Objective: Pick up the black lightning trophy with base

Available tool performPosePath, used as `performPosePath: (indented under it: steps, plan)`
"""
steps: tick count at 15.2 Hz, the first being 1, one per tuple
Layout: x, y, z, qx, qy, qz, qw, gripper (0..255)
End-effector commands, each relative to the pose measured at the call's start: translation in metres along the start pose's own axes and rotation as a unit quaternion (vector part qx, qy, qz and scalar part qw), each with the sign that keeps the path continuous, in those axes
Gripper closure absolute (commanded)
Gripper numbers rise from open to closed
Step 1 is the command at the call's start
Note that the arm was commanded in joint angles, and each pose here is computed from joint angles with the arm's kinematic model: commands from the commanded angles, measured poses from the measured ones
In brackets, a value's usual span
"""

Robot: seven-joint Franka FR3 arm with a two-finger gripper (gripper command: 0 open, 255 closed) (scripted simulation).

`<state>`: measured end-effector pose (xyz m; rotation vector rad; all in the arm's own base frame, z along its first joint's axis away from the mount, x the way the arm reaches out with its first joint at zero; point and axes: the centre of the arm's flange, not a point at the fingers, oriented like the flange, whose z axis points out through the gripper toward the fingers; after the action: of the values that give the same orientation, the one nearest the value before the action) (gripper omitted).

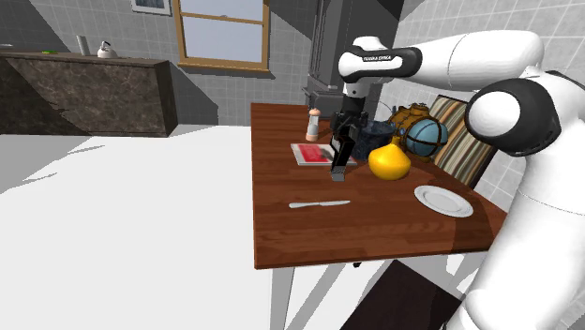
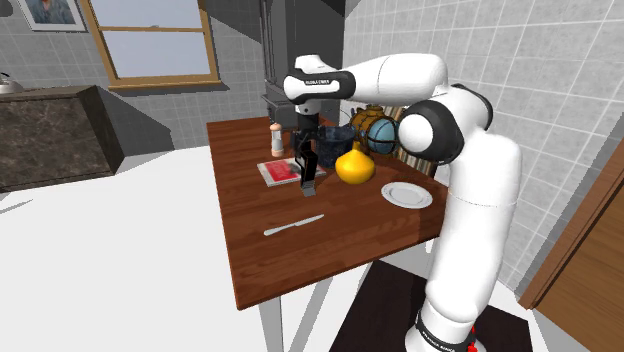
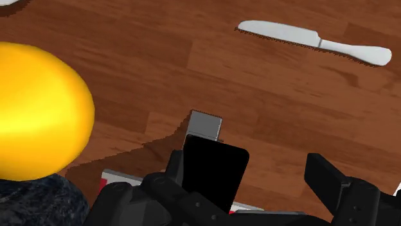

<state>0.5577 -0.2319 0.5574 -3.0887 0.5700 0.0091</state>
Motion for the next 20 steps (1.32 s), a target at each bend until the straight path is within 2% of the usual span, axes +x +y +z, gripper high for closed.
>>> performPosePath:
  steps: [1, 2, 11, 12, 20]
  plan:
    - [0.021, 0.016, 0.001, -0.002, -0.001, 0.017, 0.9999, 0]
    - [0.029, 0.024, 0.002, -0.003, -0.002, 0.024, 0.9997, 0]
    - [0.03, 0.024, 0.042, -0.003, -0.002, 0.024, 0.9997, 0]
    - [0.03, 0.025, 0.042, -0.003, -0.002, 0.024, 0.9997, 255]
    - [0.03, 0.025, 0.043, -0.003, -0.002, 0.024, 0.9997, 255]
